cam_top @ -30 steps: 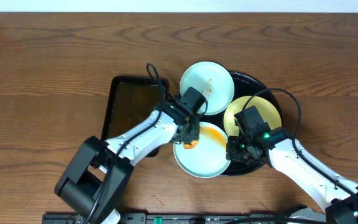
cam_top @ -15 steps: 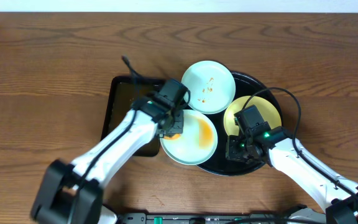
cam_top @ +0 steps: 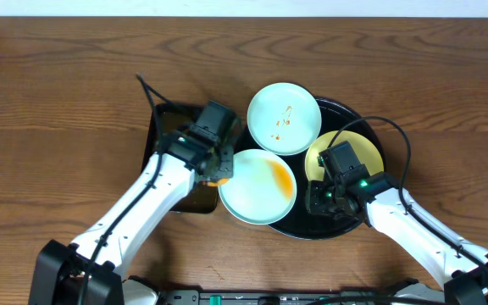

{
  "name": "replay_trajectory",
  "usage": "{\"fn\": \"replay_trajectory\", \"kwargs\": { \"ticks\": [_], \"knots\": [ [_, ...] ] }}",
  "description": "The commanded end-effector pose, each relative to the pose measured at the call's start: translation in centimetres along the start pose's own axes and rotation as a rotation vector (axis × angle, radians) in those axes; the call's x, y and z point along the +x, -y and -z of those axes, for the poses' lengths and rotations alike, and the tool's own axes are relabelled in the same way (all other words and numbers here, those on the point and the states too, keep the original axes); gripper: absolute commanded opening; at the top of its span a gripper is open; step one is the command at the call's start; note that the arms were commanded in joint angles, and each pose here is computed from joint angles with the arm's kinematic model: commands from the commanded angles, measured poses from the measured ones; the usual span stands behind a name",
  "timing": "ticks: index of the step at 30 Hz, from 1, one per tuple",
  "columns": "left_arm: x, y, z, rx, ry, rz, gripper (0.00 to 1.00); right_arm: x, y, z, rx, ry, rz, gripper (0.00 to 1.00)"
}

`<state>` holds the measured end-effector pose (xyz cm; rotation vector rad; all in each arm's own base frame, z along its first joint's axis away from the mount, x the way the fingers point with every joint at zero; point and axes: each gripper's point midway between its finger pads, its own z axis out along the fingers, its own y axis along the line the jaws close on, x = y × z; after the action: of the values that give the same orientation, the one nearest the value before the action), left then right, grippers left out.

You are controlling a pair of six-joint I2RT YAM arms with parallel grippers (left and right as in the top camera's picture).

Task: Clean dirty plates on tray and stack at the side
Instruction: 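Wipe the plate rim, then return sponge to the water tray, then grip the cleaned green plate rim with right gripper and lift it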

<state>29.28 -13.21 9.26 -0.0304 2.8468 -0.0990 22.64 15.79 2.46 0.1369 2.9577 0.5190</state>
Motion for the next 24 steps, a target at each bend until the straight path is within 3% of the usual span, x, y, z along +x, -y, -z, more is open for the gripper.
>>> {"fn": "replay_trajectory", "kwargs": {
  "ticks": [1,7,18,24],
  "knots": [
    [-2.3,-3.2,0.7,-0.085,0.065,0.072,0.1,0.3,-1.4,-0.1,-0.058,-0.014,0.023,0.3],
    [-3.2,-6.8,0.5,-0.118,0.071,0.248,0.11,0.2,-1.6,-0.4,-0.069,-0.017,0.024,0.3],
    [-3.1,-7.6,0.3,-0.129,0.064,0.272,0.15,0.9,-3.0,-3.4,-0.127,-0.092,0.033,0.26],
    [-3.0,-7.6,0.3,-0.131,0.061,0.272,0.16,0.5,-3.1,-4.1,-0.129,-0.081,0.025,0.11]
  ]
}}
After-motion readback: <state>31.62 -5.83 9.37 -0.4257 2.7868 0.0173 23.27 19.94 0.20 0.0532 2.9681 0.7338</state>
